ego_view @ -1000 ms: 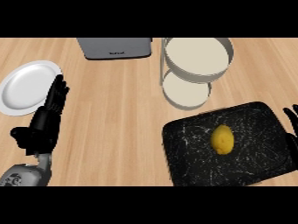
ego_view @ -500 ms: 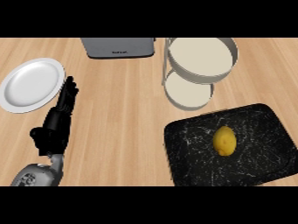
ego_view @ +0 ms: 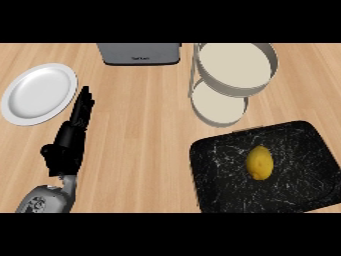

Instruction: Pick the lemon from the tray and place it in the tiered basket

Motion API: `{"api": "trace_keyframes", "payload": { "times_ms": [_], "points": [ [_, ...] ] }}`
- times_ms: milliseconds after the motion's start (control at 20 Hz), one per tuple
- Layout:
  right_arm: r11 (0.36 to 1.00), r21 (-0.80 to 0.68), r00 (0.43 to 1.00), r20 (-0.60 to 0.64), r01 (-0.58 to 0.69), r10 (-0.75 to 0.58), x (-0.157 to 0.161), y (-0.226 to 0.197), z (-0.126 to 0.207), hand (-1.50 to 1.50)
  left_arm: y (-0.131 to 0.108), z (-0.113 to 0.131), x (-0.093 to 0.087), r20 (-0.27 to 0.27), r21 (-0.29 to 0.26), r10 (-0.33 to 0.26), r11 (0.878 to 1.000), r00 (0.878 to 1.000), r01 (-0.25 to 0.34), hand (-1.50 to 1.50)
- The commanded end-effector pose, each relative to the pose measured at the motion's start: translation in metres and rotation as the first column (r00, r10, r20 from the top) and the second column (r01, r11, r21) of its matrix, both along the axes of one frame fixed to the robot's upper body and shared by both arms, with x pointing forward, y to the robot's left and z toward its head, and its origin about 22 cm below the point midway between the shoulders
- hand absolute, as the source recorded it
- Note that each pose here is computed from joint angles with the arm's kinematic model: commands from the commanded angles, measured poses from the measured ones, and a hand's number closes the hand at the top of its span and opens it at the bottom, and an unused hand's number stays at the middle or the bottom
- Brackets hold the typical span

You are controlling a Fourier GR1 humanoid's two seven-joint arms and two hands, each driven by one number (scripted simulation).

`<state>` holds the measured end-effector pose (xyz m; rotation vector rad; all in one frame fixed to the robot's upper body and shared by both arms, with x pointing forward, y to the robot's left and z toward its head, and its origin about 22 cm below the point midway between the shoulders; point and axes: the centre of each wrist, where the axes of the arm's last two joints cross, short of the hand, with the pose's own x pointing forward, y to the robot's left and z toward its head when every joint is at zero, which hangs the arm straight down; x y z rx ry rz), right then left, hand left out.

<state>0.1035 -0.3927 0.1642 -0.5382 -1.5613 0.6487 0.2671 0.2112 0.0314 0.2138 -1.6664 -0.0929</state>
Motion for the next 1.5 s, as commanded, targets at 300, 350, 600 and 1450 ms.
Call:
{"api": "trace_keyframes", "payload": {
  "times_ms": [300,350,600,1450],
  "points": [
    [0.97,-0.236,0.981,-0.167,0.056,-0.098,-0.005,0.106,0.051,-1.5,-0.013,0.002,0.006,-0.003,-0.018,-0.055,0.998,0.998,0.055,0.0],
    [0.965,-0.25,0.977,-0.175,0.077,-0.124,0.01,0.101,0.056,-1.5,-0.015,0.011,0.007,0.013,-0.004,-0.043,0.999,0.999,0.043,0.0],
    [0.954,-0.298,0.973,-0.208,0.035,-0.101,0.02,0.126,0.052,-1.5,-0.014,0.002,0.014,0.006,0.003,-0.032,0.999,0.999,0.032,0.0],
    [0.9,-0.436,0.91,-0.364,0.025,-0.201,0.052,0.167,0.021,-1.5,-0.015,-0.017,0.006,-0.002,-0.002,-0.032,0.999,0.999,0.032,0.0]
  ]
}}
